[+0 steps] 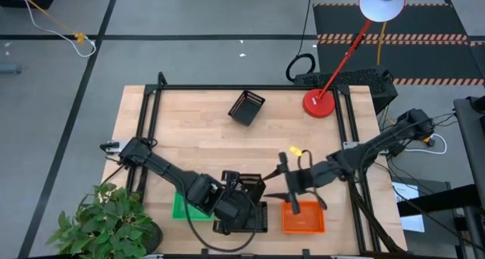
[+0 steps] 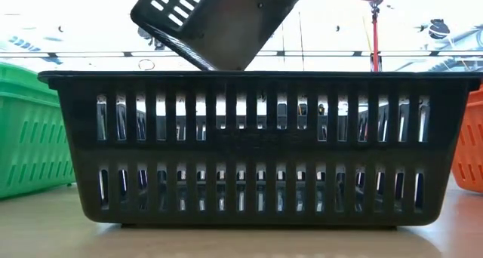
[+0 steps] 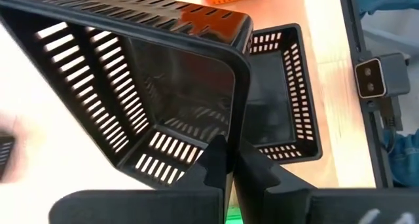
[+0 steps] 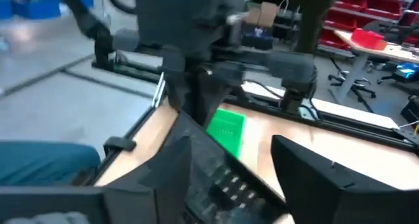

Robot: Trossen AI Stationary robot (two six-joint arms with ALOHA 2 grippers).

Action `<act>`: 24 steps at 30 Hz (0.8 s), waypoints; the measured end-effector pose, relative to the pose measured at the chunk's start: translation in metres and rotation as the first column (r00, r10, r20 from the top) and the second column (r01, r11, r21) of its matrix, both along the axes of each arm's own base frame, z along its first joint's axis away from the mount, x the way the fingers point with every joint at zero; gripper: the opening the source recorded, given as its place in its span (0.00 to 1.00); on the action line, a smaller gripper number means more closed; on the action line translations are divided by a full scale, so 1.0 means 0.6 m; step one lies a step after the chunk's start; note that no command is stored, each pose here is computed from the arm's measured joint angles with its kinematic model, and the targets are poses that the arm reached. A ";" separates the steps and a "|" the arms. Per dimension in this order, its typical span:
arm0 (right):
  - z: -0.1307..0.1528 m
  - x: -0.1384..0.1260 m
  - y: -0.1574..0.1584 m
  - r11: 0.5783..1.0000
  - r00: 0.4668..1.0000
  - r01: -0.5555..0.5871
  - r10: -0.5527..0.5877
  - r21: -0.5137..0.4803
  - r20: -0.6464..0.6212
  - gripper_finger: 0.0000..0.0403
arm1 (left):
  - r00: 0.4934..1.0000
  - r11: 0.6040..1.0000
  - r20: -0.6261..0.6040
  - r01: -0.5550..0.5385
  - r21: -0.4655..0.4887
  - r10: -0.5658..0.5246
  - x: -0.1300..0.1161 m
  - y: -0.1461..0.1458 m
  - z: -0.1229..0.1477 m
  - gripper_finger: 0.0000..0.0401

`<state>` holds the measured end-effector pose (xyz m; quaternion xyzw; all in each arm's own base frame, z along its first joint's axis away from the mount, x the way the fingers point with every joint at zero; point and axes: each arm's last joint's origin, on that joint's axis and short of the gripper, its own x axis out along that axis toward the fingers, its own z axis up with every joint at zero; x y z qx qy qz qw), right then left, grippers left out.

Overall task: Stack baskets by color
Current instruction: Stack the top left black bin on top of the bottom black bin

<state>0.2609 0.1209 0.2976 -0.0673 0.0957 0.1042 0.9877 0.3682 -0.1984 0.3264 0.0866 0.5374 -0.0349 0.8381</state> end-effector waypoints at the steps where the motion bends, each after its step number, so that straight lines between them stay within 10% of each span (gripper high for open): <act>1: 0.000 0.007 0.000 1.000 1.000 -0.014 0.014 -0.006 -0.012 0.54 | 1.000 1.000 -0.001 -0.002 0.000 0.002 0.001 0.001 0.000 0.04; 13: -0.023 0.075 -0.037 0.973 0.965 -0.226 0.229 0.041 -0.127 0.60 | 0.998 0.997 -0.005 0.063 0.032 -0.063 0.002 0.004 0.000 0.04; 24: -0.040 0.072 -0.042 0.942 0.917 -0.334 0.333 0.033 -0.218 0.35 | 0.995 0.993 -0.008 0.104 0.050 -0.104 0.002 0.003 0.000 0.02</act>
